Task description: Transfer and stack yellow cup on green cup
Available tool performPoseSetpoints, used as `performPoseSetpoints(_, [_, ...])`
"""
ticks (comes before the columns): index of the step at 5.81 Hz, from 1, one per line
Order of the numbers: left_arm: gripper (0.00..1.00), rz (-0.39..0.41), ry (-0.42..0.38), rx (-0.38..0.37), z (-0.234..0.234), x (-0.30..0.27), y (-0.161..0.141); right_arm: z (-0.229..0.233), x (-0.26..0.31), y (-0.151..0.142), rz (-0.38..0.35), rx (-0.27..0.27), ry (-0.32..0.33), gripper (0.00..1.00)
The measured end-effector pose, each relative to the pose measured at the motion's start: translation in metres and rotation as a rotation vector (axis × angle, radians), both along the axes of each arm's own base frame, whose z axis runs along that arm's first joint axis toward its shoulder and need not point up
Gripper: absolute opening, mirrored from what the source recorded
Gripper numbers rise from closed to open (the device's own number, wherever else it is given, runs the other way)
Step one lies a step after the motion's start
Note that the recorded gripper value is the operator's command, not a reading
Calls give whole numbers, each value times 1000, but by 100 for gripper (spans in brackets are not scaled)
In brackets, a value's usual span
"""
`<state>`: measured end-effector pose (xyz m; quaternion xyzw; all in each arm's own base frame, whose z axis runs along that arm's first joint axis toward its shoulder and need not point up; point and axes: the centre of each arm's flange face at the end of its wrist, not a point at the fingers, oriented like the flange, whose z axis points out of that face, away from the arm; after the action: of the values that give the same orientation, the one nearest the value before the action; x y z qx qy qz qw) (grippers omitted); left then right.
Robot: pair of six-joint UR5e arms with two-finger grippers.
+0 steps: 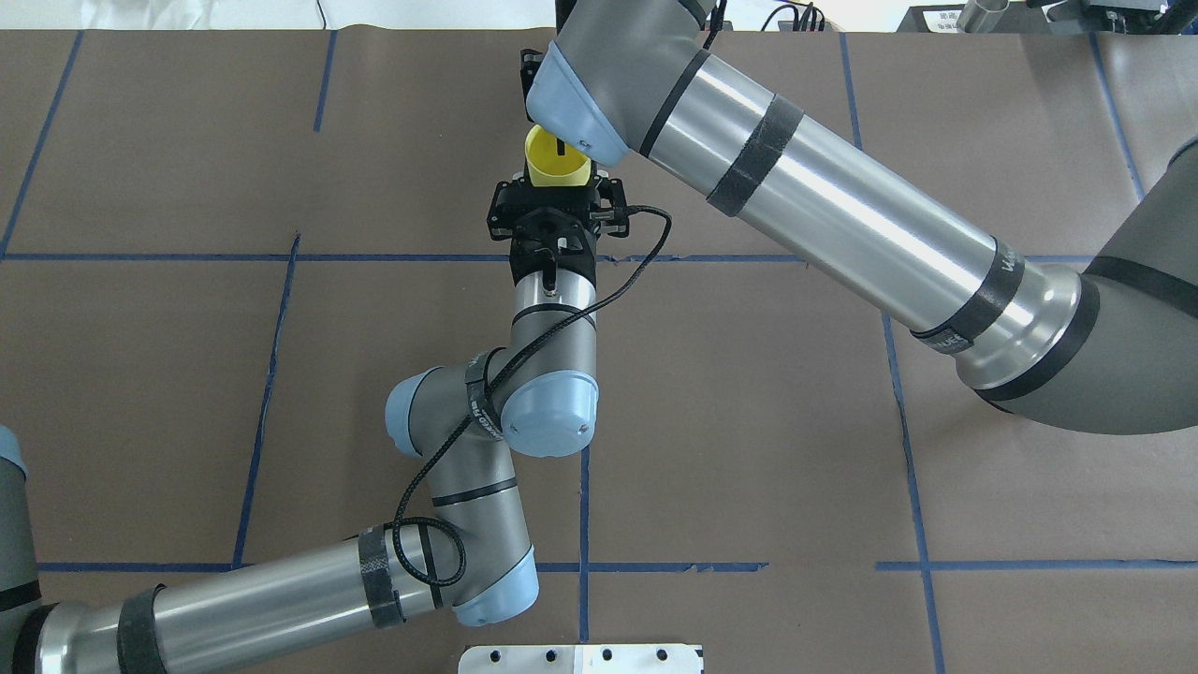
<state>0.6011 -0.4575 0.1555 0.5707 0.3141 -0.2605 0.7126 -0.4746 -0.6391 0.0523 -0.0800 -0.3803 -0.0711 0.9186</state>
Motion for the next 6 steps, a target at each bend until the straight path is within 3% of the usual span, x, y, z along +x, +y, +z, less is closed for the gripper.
performPoseSetpoints(1, [32,0,0,0,0,0,0,0,-2,2,-4,2,-1,71])
performPoseSetpoints(2, [32,0,1,1,0,-1,0,-1,-4,3,-7,4,-3,59])
performPoseSetpoints(3, [32,0,2,1,-1,-1,0,-3,-6,5,-10,5,-5,16])
performPoseSetpoints(4, [33,0,2,1,0,-1,0,-3,-6,5,-11,6,-7,0])
performPoseSetpoints(5, [35,0,1,1,0,-1,0,-4,-6,5,-10,15,-15,0])
performPoseSetpoints(6, [46,0,-3,1,1,-1,0,-6,-6,4,-7,26,-26,0])
